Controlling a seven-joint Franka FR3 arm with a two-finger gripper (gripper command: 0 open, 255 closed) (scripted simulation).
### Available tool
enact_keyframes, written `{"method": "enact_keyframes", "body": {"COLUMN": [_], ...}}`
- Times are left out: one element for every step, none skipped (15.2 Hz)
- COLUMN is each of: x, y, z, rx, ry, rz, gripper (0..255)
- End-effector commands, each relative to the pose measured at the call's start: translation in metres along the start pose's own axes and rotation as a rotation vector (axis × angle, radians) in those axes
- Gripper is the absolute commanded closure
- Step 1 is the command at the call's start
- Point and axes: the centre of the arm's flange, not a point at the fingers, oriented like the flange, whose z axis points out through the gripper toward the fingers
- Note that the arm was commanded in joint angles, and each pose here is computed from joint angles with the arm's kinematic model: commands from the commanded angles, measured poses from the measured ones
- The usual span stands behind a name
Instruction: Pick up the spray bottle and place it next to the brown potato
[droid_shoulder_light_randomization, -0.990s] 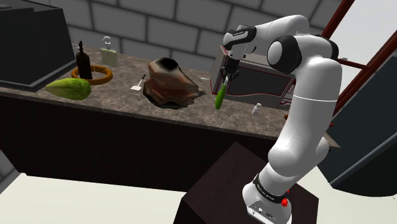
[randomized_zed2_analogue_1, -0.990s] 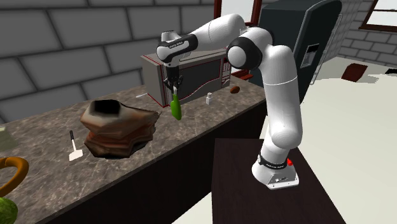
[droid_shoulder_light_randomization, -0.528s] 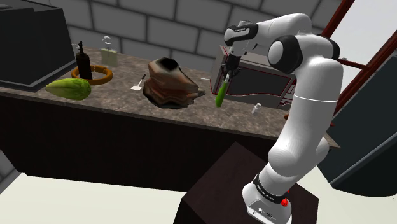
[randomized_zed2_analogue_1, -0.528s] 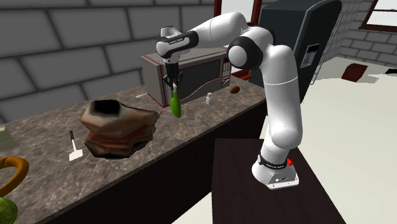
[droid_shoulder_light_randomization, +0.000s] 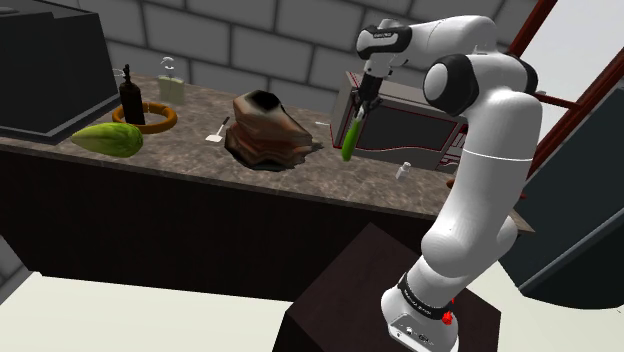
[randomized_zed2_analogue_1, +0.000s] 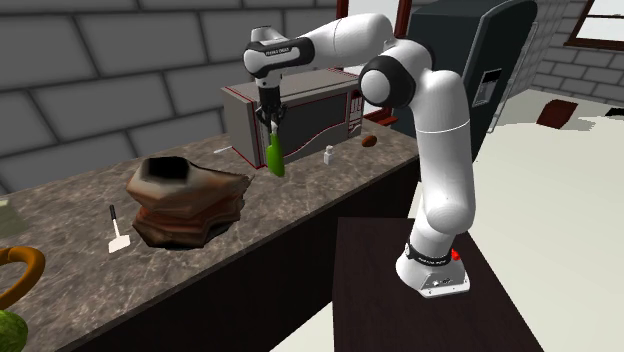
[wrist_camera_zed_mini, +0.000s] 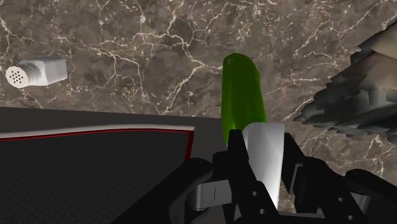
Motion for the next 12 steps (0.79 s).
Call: {"method": "enact_keyframes", "body": {"x": [0.000,-0.001,-0.001,-0.001,-0.001,-0.001,-0.001,-0.001,-0.002,-0.002,-0.002,-0.002], "y": [0.000,0.000,0.000,0.000,0.000,0.000,0.000,0.000,0.000,0.000,0.000,0.000], "z": [-0.011,-0.016,-0.022,-0.027,-0.032,-0.037,-0.043,-0.048,-0.053,-0.058,-0.064,-0.069], "rx": [0.000,0.000,0.000,0.000,0.000,0.000,0.000,0.000,0.000,0.000,0.000,0.000], "ry": [0.000,0.000,0.000,0.000,0.000,0.000,0.000,0.000,0.000,0.000,0.000,0.000], "rz": [0.000,0.000,0.000,0.000,0.000,0.000,0.000,0.000,0.000,0.000,0.000,0.000], "gripper": [255,255,255,255,255,255,255,255,255,255,255,255]}}
